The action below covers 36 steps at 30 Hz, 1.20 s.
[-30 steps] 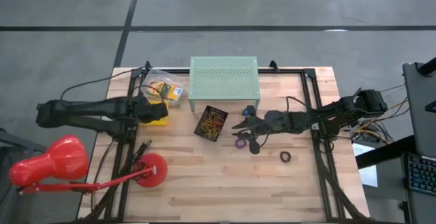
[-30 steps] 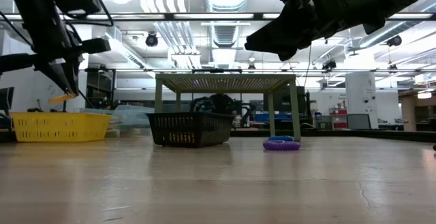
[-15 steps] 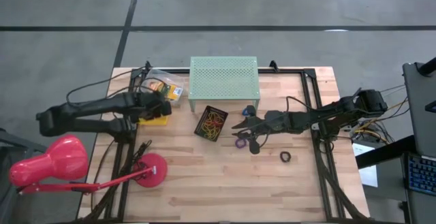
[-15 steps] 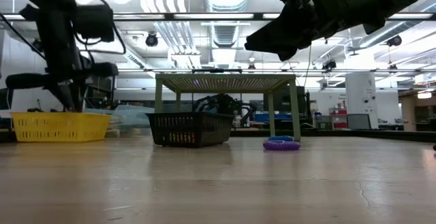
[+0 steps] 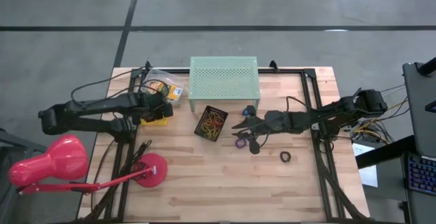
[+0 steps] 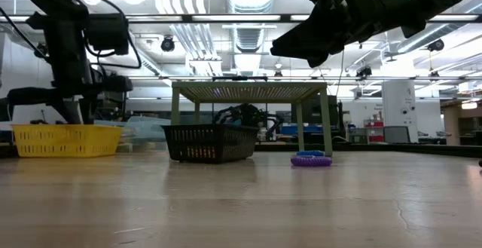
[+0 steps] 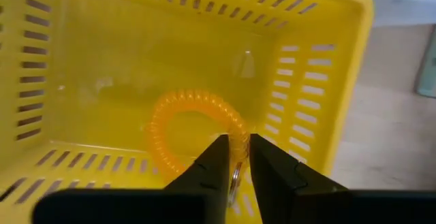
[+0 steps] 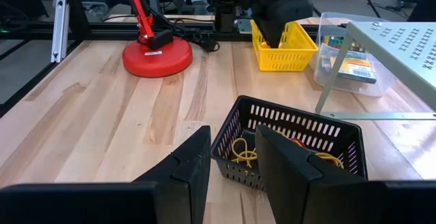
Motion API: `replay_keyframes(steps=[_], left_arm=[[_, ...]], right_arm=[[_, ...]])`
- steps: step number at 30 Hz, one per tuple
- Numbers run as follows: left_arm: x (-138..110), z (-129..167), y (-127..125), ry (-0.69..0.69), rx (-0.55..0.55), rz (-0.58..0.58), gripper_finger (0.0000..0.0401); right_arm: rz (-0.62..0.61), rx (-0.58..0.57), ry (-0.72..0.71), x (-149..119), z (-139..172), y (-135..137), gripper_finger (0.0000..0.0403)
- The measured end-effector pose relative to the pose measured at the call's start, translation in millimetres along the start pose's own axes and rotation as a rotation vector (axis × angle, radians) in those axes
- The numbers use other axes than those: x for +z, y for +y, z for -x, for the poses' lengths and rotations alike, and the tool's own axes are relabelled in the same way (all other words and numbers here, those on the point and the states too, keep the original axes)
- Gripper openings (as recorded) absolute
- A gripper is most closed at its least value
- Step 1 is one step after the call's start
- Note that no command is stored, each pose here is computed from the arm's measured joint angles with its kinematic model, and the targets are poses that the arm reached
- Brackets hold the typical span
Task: Pick & Place Office Desk Supplies
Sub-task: Put the yellow spring rubber band into the yellow bin, then put the violet spring rubber band into the yellow bin
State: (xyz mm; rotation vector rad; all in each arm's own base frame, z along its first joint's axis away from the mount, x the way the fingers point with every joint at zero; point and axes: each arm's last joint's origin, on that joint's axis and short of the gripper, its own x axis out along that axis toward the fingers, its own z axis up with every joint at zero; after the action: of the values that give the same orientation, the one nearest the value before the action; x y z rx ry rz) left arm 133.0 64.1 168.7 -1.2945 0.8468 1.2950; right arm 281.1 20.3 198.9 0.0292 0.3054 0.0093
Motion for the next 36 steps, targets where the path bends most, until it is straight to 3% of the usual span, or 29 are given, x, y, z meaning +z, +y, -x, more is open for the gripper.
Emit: replay_keyframes(steps=[10,15,22,30,36], left_arm=[[0,0,-2,-0.005,-0.022,0.003,0.0142],[1,3,-4,-0.008,-0.032,-0.005,0.0149],[7,23,-19,-0.029,-0.096,-0.108,0.0148],[-3,49,-45,-0.069,-0.273,-0.266,0.0148],[-32,67,-70,-0.191,-0.526,-0.482,0.0147]], right_arm=[[0.000,0.000,0.000,0,0,0,0.0111],[0.001,0.000,0.000,0,0,0,0.0111],[0.000,0.000,0.000,0,0,0,0.0111],[0.001,0.000,0.000,0,0,0,0.0112],[0.000,0.000,0.000,0,0,0,0.0112]])
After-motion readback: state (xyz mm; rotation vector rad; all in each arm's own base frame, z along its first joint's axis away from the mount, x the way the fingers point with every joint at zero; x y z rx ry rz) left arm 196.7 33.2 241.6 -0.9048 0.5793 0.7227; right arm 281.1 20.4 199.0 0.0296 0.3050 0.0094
